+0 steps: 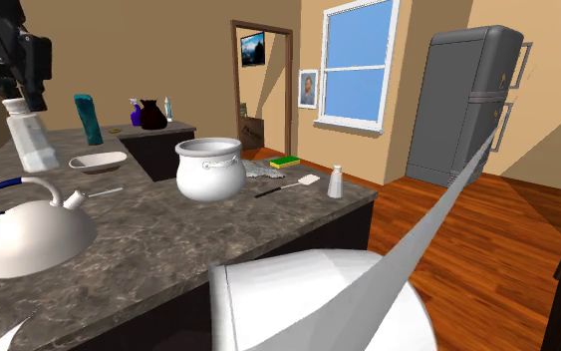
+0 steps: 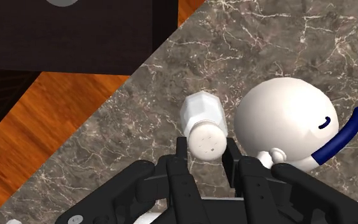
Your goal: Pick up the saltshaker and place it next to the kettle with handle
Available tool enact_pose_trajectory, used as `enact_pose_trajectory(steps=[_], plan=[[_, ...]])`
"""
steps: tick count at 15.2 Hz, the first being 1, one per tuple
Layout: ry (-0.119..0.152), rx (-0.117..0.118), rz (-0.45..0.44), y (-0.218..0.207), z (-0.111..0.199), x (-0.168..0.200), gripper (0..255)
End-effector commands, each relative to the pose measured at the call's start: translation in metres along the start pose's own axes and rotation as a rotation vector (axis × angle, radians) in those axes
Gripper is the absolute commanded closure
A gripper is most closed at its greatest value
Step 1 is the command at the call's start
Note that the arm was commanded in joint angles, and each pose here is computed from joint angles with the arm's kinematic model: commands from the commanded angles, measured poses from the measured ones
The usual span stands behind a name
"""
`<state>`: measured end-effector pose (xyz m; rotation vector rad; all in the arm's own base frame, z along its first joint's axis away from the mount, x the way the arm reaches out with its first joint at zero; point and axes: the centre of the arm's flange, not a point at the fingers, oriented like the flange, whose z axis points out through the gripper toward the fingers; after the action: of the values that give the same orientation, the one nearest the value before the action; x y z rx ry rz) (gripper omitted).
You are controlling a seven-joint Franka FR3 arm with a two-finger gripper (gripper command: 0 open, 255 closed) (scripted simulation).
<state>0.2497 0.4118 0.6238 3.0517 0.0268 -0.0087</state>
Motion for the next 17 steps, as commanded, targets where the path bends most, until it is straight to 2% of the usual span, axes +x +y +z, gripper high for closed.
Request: enact_pose_trajectory(steps=[1,11,17], plan=[[0.0,0.0,0.001,-0.019,-0.005,-0.02,255],[0.0,0.0,0.001,-0.106,-0.012,-0.114,255],[0.0,0.0,0.001,-0.109,0.02,-0.114,255]])
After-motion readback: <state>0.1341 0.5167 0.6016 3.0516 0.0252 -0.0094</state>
